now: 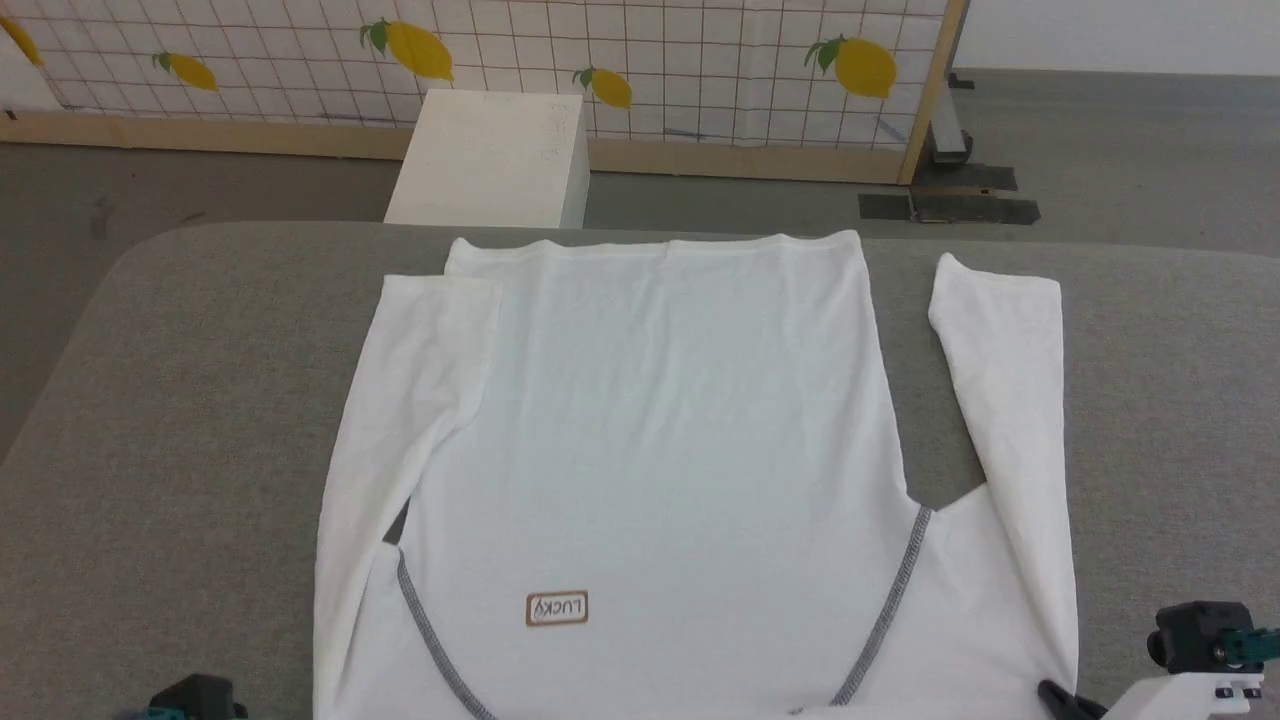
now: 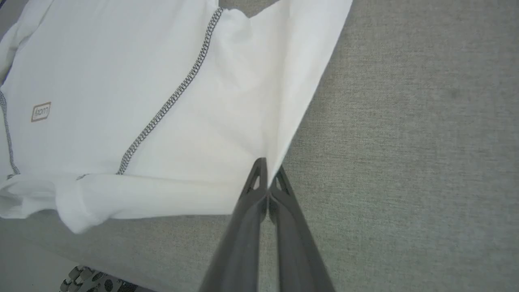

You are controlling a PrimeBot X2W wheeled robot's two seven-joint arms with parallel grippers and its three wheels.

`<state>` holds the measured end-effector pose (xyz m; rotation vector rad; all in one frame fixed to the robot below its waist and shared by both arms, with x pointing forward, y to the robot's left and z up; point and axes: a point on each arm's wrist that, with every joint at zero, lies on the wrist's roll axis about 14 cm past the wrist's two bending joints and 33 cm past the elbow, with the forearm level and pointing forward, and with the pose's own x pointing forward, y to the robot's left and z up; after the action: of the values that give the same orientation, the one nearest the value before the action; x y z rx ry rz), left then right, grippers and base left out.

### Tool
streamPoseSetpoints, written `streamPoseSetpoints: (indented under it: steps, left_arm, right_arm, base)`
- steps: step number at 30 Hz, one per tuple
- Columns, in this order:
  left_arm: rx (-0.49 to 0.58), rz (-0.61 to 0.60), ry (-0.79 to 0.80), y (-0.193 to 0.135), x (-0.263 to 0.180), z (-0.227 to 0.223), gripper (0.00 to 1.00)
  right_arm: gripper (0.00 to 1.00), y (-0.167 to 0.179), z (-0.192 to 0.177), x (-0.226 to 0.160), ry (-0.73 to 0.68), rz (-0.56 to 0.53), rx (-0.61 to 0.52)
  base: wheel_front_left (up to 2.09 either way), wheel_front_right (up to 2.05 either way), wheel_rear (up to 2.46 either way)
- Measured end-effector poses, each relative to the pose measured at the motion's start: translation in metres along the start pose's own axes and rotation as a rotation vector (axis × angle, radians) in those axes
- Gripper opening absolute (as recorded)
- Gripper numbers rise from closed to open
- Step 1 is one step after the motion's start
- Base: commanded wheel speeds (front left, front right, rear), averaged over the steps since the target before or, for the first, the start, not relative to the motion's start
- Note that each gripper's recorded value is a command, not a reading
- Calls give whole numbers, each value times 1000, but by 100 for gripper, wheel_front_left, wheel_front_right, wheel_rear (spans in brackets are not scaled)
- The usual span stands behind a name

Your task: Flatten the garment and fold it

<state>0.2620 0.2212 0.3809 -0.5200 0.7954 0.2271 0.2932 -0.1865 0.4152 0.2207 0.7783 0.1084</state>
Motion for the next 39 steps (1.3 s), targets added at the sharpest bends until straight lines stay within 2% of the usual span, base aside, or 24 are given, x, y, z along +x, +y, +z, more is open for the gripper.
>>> streamPoseSetpoints:
  steps: [5, 9, 10, 11, 12, 13, 20, 24, 28, 31, 36, 39]
  left_arm:
    - [13, 29, 59, 6, -6, -8, 0]
    - [26, 26, 79, 2, -1, -13, 0]
    - [25, 26, 79, 1, 0, -13, 100]
    - [23, 26, 78, 1, 1, -13, 100]
    - [23, 26, 71, 0, 2, -12, 100]
    - [20, 26, 60, 0, 3, -9, 100]
    - [18, 84, -107, 15, -4, 37, 100]
    - [98, 83, -345, 11, -17, 93, 100]
    - [180, 30, -647, -12, -33, 150, 100]
    - [266, -46, -838, -38, -41, 178, 100]
    - [395, -138, -962, -74, -33, 196, 100]
    - [434, -161, -988, -90, -23, 204, 100]
  right_arm:
    - [0, -4, -22, -9, 150, -28, -64]
    - [0, -2, -31, -5, 198, -40, -88]
    - [0, -1, -33, -4, 206, -42, -91]
    - [15, -1, -36, -2, 216, -43, -92]
    - [87, 0, -38, 0, 218, -42, -92]
    - [100, 1, -38, 1, 216, -41, -90]
    - [100, -11, -15, -3, 106, -70, -35]
    - [100, -34, 37, -13, -94, -134, 18]
    - [100, -52, 94, -19, -287, -197, 27]
    - [100, -58, 132, -14, -375, -226, 17]
    - [100, -60, 200, 12, -485, -212, 50]
    - [100, -68, 223, 35, -454, -240, 22]
  base:
    - [0, 0, 0]
    - [0, 0, 0]
    - [0, 0, 0]
    - [0, 0, 0]
    - [0, 0, 0]
    - [0, 0, 0]
    - [0, 0, 0]
    - [0, 0, 0]
    - [0, 0, 0]
    - [0, 0, 0]
    - [0, 0, 0]
    - [0, 0, 0]
